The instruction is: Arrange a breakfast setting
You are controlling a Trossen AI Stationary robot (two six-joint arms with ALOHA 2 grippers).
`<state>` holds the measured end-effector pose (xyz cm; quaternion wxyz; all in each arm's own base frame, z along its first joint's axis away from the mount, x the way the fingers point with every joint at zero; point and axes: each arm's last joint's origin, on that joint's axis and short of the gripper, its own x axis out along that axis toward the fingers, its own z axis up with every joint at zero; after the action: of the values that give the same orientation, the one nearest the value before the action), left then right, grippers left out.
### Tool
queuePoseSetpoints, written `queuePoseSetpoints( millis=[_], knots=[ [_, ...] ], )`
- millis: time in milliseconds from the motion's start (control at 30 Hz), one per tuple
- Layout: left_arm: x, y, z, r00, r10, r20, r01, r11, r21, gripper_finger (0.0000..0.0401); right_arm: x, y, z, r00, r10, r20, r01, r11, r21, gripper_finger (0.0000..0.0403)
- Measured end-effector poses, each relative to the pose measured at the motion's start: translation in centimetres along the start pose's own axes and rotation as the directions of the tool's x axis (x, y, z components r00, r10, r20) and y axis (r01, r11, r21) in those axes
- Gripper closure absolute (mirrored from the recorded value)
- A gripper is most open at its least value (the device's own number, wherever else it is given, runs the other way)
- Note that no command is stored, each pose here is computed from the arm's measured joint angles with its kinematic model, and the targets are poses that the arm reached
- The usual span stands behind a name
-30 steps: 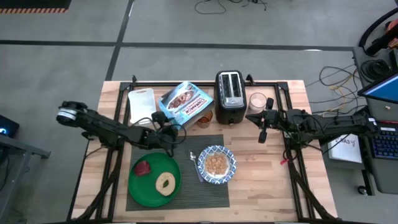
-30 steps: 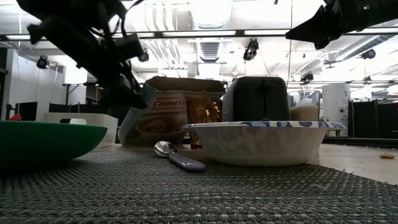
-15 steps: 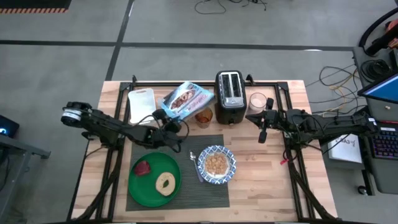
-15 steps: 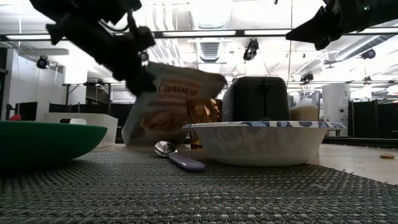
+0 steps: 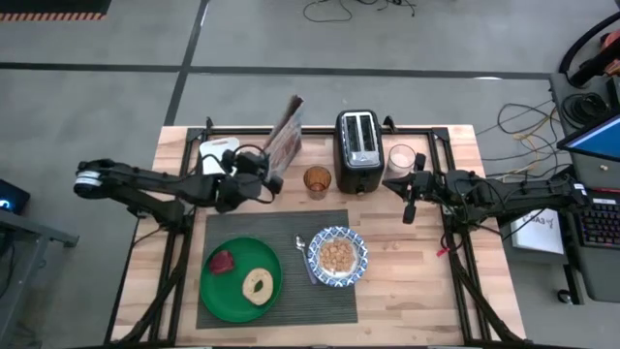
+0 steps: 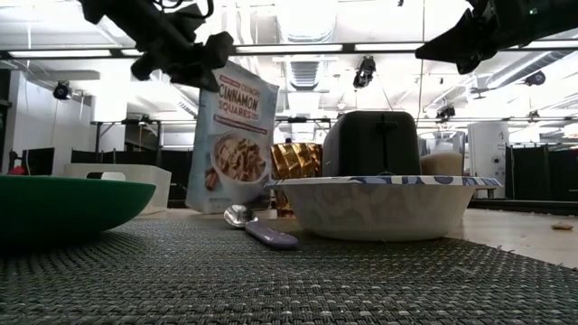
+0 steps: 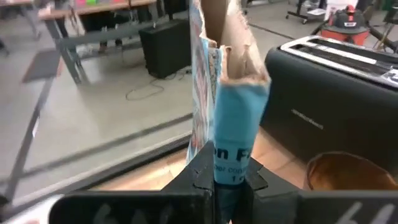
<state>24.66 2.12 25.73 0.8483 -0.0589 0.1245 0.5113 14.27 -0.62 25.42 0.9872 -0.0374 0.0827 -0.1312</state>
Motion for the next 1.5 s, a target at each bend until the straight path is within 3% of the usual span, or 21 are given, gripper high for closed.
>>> queuePoseSetpoints(
  millis=[267,367,1133,1333,1500],
  knots=[
    [-0.2,1.2,-1.7,0.992,0.058,-0.113,-0.074,0.987,-0.144,0.0397,0.0,0.0,0.0,1.0,0.0,-0.002,0.0,1.0,0.0,0.0394],
    [-0.3,1.6,-2.4,0.984,0.077,-0.159,-0.101,0.983,-0.151,0.0381,0.0,0.0,0.0,1.0,0.0,-0.002,0.0,1.0,0.0,0.0394],
    [-1.2,1.8,-0.5,0.961,0.058,-0.272,-0.074,0.996,-0.049,0.0197,0.0,0.0,-0.1,1.0,0.0,-0.008,0.0,1.0,-0.002,0.0394],
    [-1.9,2.9,-0.7,0.927,0.036,-0.374,-0.037,0.999,0.005,0.0154,0.0,0.0,-0.1,1.0,0.0,-0.01,0.0,1.0,0.005,0.0394],
    [-3.0,4.6,-0.5,0.889,0.019,-0.457,-0.013,1.0,0.017,0.0141,0.0,0.0,-0.2,1.0,0.0,-0.014,0.0,1.0,0.009,0.0394]
  ],
)
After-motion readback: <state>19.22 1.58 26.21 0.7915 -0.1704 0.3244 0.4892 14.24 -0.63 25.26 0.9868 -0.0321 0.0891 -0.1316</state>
